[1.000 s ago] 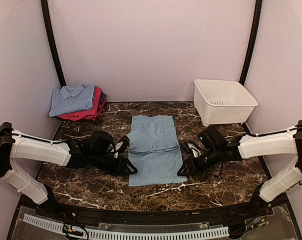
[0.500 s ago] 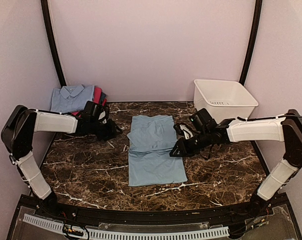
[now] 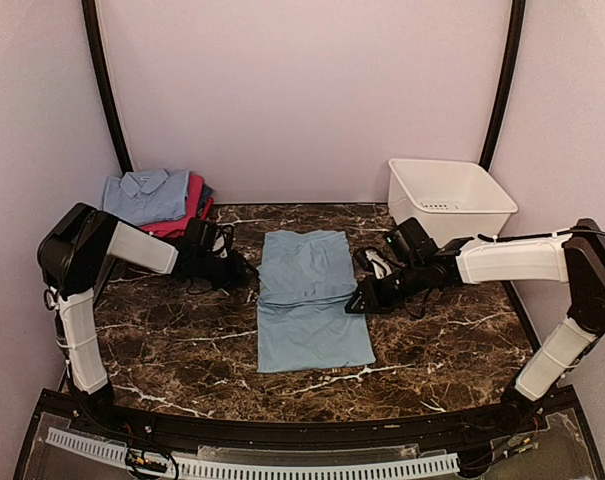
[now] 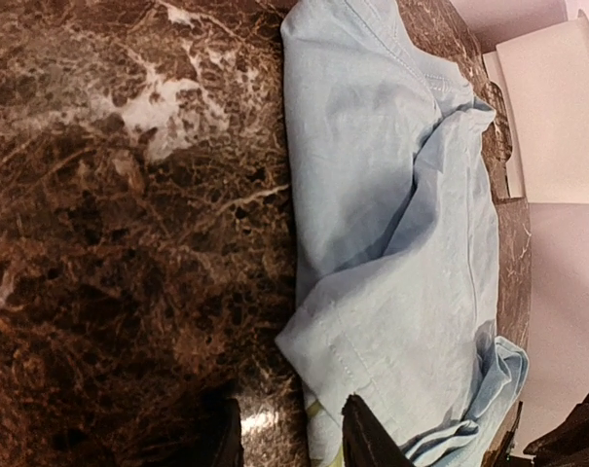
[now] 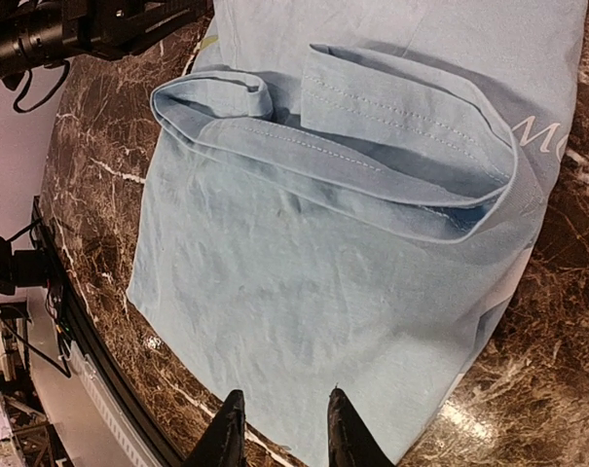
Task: Fold and stack the mixed laundry pile
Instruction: Smooth out the rectangle-folded T-shirt at the center of the board, then pick up the 2/3-rectangle-folded T-shirt from the center of the board, then fold the 2/3-rectangle-folded T-shirt at the center of the board.
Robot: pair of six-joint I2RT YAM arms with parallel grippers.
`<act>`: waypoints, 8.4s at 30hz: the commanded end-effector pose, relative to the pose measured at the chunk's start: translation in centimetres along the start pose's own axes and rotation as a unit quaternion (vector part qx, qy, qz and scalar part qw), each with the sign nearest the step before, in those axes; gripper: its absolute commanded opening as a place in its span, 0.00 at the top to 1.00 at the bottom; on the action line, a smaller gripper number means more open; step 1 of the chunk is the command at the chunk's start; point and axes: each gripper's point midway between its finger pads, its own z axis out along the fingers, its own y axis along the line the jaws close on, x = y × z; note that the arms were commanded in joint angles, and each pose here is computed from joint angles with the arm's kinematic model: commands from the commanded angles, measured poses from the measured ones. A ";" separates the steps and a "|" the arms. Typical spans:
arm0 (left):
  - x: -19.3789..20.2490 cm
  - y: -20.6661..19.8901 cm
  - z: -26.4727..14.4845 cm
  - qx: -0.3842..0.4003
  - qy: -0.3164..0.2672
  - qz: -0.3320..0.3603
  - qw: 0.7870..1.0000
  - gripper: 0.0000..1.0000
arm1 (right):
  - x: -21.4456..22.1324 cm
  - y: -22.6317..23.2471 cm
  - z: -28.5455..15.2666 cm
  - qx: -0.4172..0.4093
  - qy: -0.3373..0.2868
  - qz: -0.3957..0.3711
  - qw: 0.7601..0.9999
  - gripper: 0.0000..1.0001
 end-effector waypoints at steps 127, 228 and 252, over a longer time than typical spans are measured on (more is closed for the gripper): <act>8.8 -8.2 -4.6 0.088 0.064 0.202 0.973 0.63 | -5.3 -4.3 0.3 -0.045 -0.031 -0.016 0.998 0.79; 15.2 -8.9 -12.3 0.066 0.064 0.134 0.987 1.00 | 1.8 0.3 -5.5 -0.049 -0.054 0.073 0.995 1.00; 1.1 -4.0 1.8 0.015 0.017 0.108 0.994 1.00 | -10.6 -11.3 4.6 -0.017 -0.045 0.066 0.997 1.00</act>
